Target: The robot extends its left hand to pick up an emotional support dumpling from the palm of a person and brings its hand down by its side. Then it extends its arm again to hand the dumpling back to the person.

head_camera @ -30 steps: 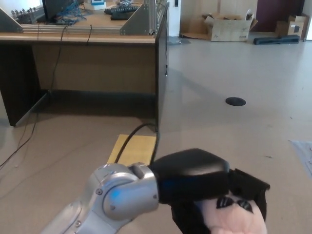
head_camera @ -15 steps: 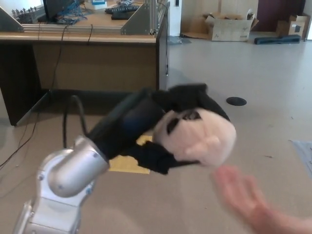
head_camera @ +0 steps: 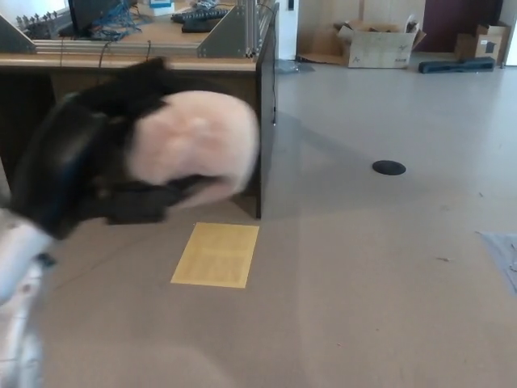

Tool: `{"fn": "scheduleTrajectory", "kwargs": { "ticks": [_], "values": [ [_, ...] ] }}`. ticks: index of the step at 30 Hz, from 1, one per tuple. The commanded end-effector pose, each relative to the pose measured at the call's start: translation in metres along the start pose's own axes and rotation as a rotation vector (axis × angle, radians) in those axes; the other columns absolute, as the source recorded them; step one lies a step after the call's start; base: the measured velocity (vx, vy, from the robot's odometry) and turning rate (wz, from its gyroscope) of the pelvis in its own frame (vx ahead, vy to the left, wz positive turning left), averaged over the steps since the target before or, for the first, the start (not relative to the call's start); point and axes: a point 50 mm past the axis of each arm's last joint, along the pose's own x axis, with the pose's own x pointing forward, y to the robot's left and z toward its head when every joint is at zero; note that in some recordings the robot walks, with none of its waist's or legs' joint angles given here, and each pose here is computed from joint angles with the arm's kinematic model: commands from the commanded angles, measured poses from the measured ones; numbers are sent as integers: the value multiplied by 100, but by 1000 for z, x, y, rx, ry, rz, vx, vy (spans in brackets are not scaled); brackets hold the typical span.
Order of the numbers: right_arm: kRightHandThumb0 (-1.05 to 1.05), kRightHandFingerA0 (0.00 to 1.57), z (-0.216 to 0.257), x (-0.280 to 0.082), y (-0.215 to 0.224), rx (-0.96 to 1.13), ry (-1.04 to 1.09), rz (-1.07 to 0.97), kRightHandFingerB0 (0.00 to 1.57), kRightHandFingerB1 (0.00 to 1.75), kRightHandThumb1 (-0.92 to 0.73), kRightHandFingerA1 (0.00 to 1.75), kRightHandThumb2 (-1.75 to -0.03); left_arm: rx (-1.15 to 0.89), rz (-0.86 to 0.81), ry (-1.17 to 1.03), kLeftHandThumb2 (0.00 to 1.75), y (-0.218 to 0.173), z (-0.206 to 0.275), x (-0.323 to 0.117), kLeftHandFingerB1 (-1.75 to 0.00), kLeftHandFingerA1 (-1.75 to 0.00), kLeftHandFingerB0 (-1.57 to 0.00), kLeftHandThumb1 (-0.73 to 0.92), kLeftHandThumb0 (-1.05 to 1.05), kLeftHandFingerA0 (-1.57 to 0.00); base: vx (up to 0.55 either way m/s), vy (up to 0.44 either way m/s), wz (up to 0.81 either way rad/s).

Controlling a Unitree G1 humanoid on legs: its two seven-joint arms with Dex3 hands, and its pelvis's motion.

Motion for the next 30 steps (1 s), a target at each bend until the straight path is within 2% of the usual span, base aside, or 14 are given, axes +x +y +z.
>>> {"fn": "scheduleTrajectory", "kwargs": {
  "ticks": [1, 2, 3, 5, 7, 8, 11, 12, 22, 25, 26, 28, 29, 30],
  "values": [
    [-39, 71, -3, 1, 2, 26, 41, 8, 46, 35, -60, 48, -58, -499, 468, 402, 66, 78, -69, -147, -87, -142, -81, 87, -5, -90, 0, 0, 0],
    [-39, 71, -4, 0, 3, 29, 43, 9, 46, 35, -60, 48, -58, -504, 478, 417, 66, 77, -71, -151, -87, -142, -81, 87, -5, -90, 0, 0, 0],
    [-38, 70, -6, -2, 5, 33, 49, 10, 47, 35, -60, 48, -58, -510, 524, 489, 65, 75, -85, -172, -98, -147, -75, 89, -5, -89, 0, 0, 0],
    [-38, 70, -10, -5, 7, 42, 58, 9, 48, 35, -59, 47, -58, -527, 587, 579, 69, 69, -102, -199, -91, -154, -77, 86, -4, -85, 0, 0, 0],
    [-38, 70, -12, -6, 9, 53, 67, 6, 48, 35, -59, 47, -58, -556, 627, 620, 69, 65, -110, -213, -91, -154, -77, 86, -4, -85, 0, 0, 0],
    [-38, 71, -15, -9, 9, 47, 68, 6, 47, 35, -59, 47, -58, -571, 648, 654, 68, 62, -115, -222, -85, -153, -76, 83, -5, -86, 0, 0, 0],
    [-37, 71, -19, -15, 9, 38, 67, 6, 47, 35, -60, 47, -58, -599, 690, 726, 68, 57, -127, -243, -86, -153, -79, 82, -5, -86, 0, 0, 0],
    [-37, 71, -20, -16, 9, 42, 62, 6, 47, 35, -60, 47, -58, -594, 712, 769, 69, 54, -134, -253, -92, -154, -81, 80, -6, -86, 0, 0, 0],
    [-38, 71, -22, -19, 11, 72, 60, 3, 48, 36, -59, 48, -57, -536, 738, 961, 71, 45, -158, -290, -89, -155, -87, 77, -5, -93, 0, 0, 0],
    [-38, 71, -22, -19, 11, 72, 60, 3, 48, 36, -59, 48, -57, -534, 736, 959, 71, 45, -160, -291, -89, -155, -87, 77, -5, -93, 0, 0, 0],
    [-39, 71, -22, -19, 11, 69, 61, 2, 47, 35, -60, 47, -58, -537, 753, 983, 68, 45, -163, -295, -94, -160, -80, 77, -3, -84, 0, 0, 0],
    [-39, 71, -23, -19, 11, 64, 62, 1, 47, 35, -60, 47, -58, -539, 773, 1013, 68, 45, -166, -300, -94, -160, -80, 77, -3, -84, 0, 0, 0],
    [-38, 71, -21, -18, 11, 78, 56, -3, 47, 35, -59, 48, -58, -539, 792, 1040, 68, 46, -170, -303, -98, -168, -71, 81, -6, -75, 0, 0, 0],
    [-38, 71, -20, -17, 11, 83, 54, -4, 47, 35, -59, 48, -58, -538, 797, 1046, 68, 47, -171, -304, -98, -168, -71, 81, -6, -75, 0, 0, 0]
  ]
}}
